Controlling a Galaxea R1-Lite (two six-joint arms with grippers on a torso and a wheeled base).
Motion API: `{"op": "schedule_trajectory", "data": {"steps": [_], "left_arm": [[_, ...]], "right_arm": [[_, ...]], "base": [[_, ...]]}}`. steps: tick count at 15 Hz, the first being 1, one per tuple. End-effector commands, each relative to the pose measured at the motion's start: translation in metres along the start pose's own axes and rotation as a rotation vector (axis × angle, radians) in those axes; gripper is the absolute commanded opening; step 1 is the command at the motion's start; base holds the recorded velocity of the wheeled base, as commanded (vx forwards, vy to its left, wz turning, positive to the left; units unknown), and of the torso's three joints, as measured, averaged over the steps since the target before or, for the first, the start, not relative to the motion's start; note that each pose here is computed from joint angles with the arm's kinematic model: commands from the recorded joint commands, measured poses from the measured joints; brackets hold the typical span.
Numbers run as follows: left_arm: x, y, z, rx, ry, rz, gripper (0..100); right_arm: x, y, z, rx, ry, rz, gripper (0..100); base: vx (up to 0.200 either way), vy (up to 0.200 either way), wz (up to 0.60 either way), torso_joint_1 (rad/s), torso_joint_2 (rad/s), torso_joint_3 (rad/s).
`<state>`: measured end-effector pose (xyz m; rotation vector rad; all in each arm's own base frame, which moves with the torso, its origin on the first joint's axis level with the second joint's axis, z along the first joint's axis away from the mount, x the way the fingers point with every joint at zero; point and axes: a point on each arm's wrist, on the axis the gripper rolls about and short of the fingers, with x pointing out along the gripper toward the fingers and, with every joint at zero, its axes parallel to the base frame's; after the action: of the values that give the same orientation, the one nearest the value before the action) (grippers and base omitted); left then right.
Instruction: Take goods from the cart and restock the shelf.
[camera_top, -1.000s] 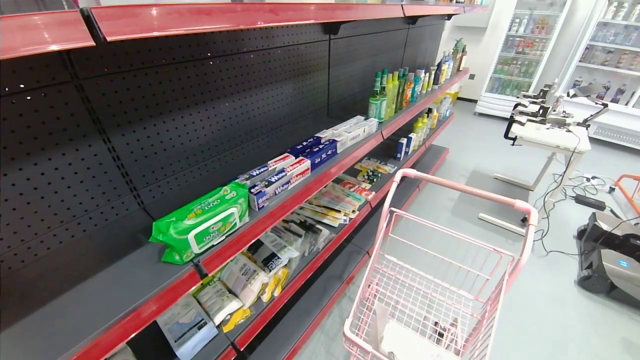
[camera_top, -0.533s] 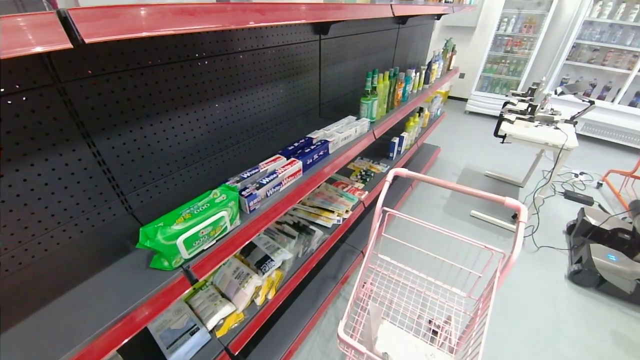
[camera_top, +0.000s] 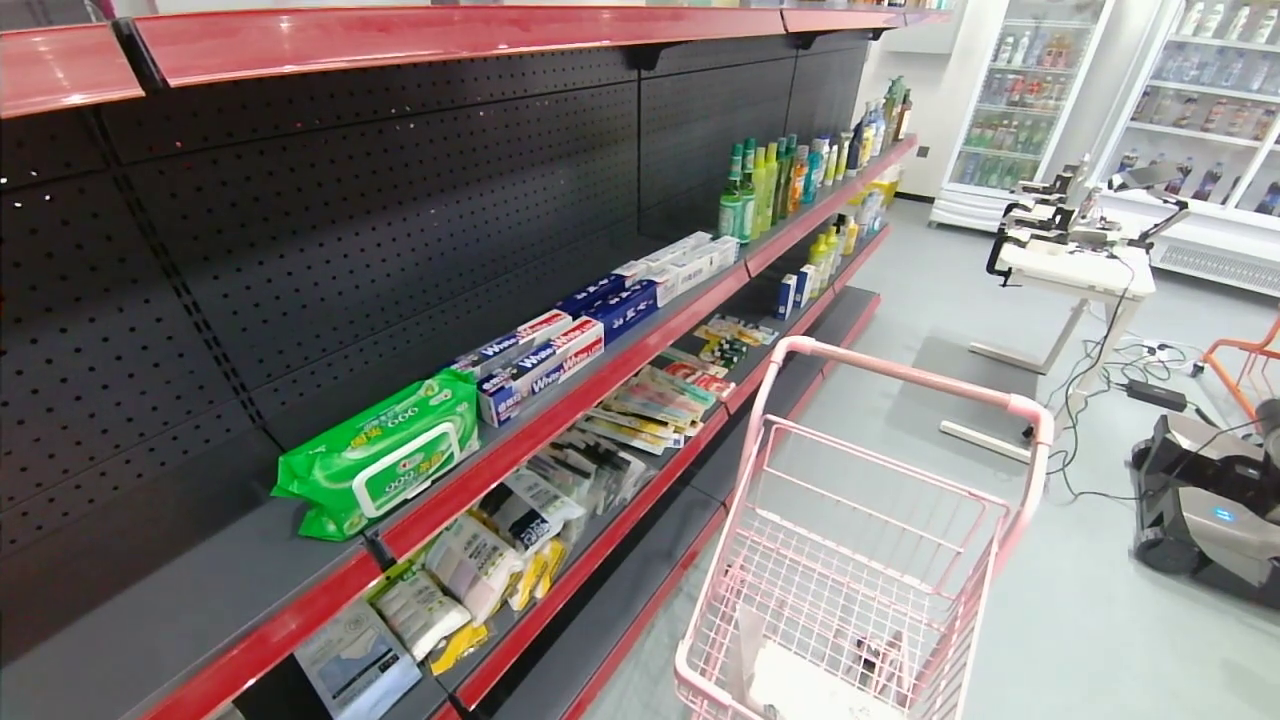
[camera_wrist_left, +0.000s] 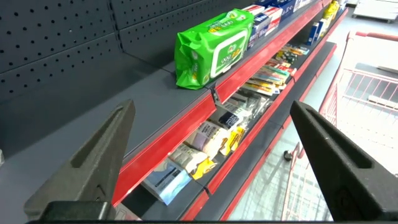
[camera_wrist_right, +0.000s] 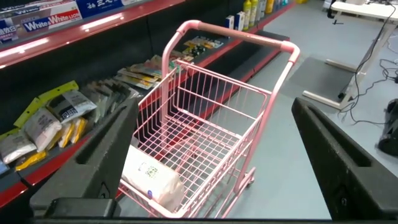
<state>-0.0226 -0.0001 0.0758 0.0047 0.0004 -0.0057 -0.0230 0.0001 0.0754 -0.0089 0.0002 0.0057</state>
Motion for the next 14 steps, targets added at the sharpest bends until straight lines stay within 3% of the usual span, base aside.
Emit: {"op": "schedule_trajectory", "data": {"steps": [1,7,14], "left_arm": [[0.0,0.0,0.0,0.0,0.0,0.001,100],[0.0,0.0,0.0,0.0,0.0,0.0,100],[0.0,0.0,0.0,0.0,0.0,0.0,100]], "right_arm": [[0.0,0.0,0.0003,0.0,0.0,0.0,100],[0.0,0.0,0.0001,-0.002,0.001,0.0,100],[0.0,0.0,0.0001,0.0,0.001,0.0,100]], "base": [[0.0,0.0,0.0,0.0,0.0,0.0],[0.0,0.0,0.0,0.0,0.0,0.0],[0.0,0.0,0.0,-0.074,0.16,0.082]]}}
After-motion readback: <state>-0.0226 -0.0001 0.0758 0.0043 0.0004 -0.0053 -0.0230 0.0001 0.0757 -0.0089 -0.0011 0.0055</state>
